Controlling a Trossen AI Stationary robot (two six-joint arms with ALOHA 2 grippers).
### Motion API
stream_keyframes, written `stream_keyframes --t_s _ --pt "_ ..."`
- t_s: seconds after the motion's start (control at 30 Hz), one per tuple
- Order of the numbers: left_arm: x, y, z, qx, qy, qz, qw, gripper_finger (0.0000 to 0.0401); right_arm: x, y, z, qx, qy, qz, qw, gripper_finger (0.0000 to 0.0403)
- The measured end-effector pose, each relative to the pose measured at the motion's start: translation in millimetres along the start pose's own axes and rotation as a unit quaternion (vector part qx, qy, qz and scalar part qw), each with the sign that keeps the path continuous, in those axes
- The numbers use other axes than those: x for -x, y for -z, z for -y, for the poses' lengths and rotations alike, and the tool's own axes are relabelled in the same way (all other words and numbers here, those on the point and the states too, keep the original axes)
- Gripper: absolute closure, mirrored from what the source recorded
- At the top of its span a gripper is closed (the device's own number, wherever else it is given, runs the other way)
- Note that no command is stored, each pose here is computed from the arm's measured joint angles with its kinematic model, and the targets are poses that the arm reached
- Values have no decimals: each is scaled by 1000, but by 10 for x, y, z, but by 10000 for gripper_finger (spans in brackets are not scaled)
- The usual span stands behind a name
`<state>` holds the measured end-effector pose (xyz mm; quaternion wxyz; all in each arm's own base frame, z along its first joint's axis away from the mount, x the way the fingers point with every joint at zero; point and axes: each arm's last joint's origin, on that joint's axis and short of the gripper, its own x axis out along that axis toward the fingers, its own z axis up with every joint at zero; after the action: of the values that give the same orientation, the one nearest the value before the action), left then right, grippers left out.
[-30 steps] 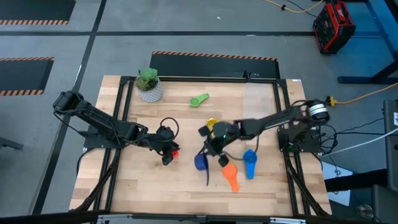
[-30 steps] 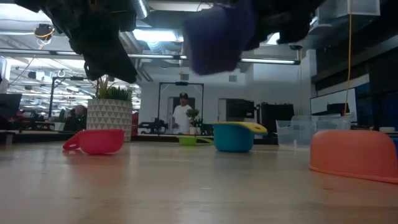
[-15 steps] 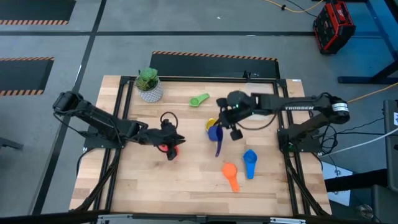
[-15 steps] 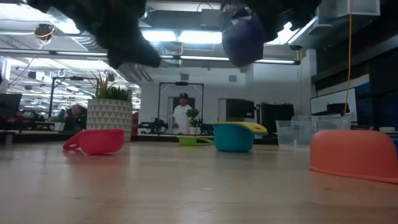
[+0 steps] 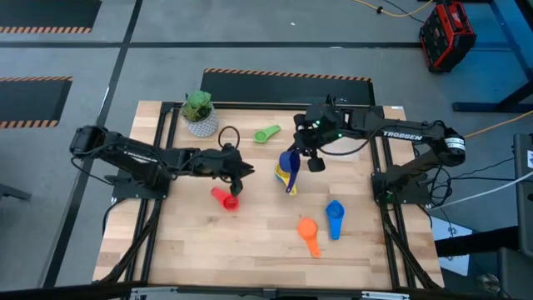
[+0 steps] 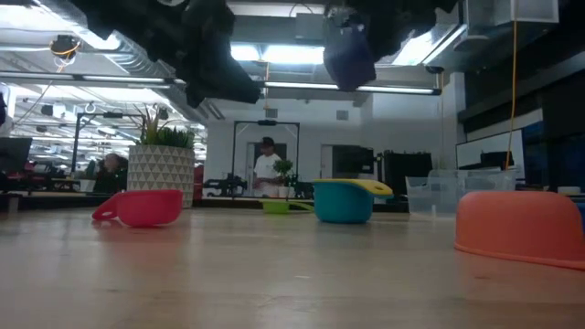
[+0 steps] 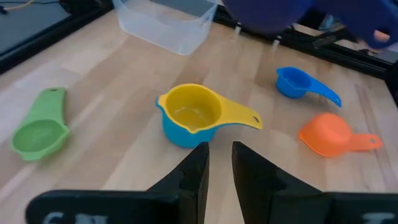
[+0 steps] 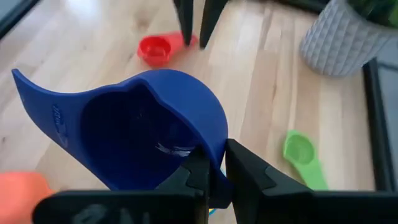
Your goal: Nest measuring cups in basket
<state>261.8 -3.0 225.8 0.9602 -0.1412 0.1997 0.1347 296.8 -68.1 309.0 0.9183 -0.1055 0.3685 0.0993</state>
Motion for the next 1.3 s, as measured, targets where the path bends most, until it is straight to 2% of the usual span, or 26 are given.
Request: stream_keyframes --t_s 0.2,0.43,0.67,1.13,1.3 --pt "-16 -26 -77 -6 -14 3 1000 337 -246 121 88 32 -18 -44 998 361" --pt "-16 -26 -77 -7 -14 3 1000 337 -552 315 180 14 -46 -105 993 361" --pt "-16 -25 -77 -7 -14 2 1000 337 -759 420 216 30 -64 -130 989 361" --pt "-16 -24 -77 -7 -14 2 1000 337 -813 498 307 22 -46 -148 988 361" --pt "-16 -24 -77 -7 -14 2 1000 337 -812 499 306 59 -52 -147 986 350"
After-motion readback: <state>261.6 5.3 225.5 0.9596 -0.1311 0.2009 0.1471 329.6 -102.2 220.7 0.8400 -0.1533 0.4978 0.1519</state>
